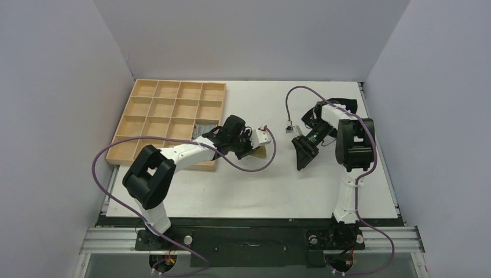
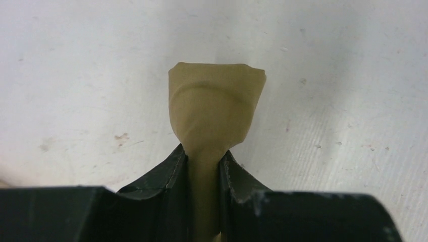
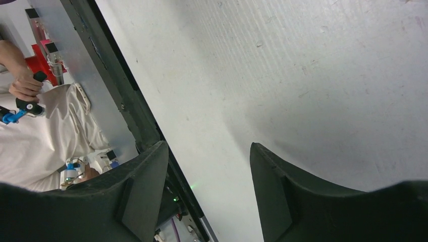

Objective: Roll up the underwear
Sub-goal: Pick up the underwear from the center of the board, then place the underwear in the storage box.

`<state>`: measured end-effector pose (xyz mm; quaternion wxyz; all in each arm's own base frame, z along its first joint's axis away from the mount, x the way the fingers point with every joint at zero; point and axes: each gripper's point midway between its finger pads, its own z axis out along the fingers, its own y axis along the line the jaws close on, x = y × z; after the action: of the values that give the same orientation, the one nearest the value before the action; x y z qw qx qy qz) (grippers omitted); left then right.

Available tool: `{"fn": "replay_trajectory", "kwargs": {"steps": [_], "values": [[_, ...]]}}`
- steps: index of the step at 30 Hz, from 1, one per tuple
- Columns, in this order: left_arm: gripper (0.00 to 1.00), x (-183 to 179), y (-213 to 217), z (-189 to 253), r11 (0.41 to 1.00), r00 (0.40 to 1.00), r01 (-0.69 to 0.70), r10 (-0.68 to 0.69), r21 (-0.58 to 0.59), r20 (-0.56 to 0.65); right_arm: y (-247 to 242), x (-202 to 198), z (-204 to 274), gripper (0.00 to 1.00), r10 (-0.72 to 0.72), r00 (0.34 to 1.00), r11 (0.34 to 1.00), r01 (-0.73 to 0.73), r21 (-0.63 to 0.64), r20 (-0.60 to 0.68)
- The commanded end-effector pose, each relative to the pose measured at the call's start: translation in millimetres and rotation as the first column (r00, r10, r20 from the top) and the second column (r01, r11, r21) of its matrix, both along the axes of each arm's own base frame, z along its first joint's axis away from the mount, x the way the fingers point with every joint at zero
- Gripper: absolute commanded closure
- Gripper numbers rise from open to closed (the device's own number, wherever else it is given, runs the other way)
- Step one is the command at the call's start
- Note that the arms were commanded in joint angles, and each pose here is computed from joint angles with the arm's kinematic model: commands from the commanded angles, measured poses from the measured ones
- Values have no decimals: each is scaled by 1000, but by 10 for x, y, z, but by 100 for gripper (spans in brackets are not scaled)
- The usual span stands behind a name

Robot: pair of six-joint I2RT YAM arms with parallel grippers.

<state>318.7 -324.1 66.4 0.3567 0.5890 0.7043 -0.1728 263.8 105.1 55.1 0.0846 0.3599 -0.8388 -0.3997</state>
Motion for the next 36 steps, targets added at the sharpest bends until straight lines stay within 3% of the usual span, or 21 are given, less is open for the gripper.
{"fn": "replay_trajectory", "kwargs": {"steps": [1, 8, 18, 27, 36], "values": [[100, 268, -20, 652, 986, 989, -76, 94, -146, 118, 29, 41, 131, 43, -18, 998, 999, 16, 37, 62], [100, 444, 180, 989, 969, 959, -167, 202, -184, 197, 48, 33, 129, 43, -24, 998, 999, 21, 50, 59], [100, 717, 996, 1331, 887, 823, -422, 461, -187, 330, 93, 158, 116, 41, -98, 986, 995, 95, 26, 137], [100, 734, 1809, 1256, 830, 760, -542, 550, -129, 347, 111, 345, 155, 38, -163, 933, 980, 190, -54, 321], [100, 611, 2210, 1045, 793, 724, -600, 593, -102, 352, 152, 330, 117, 37, -144, 936, 981, 177, -74, 321]]}}
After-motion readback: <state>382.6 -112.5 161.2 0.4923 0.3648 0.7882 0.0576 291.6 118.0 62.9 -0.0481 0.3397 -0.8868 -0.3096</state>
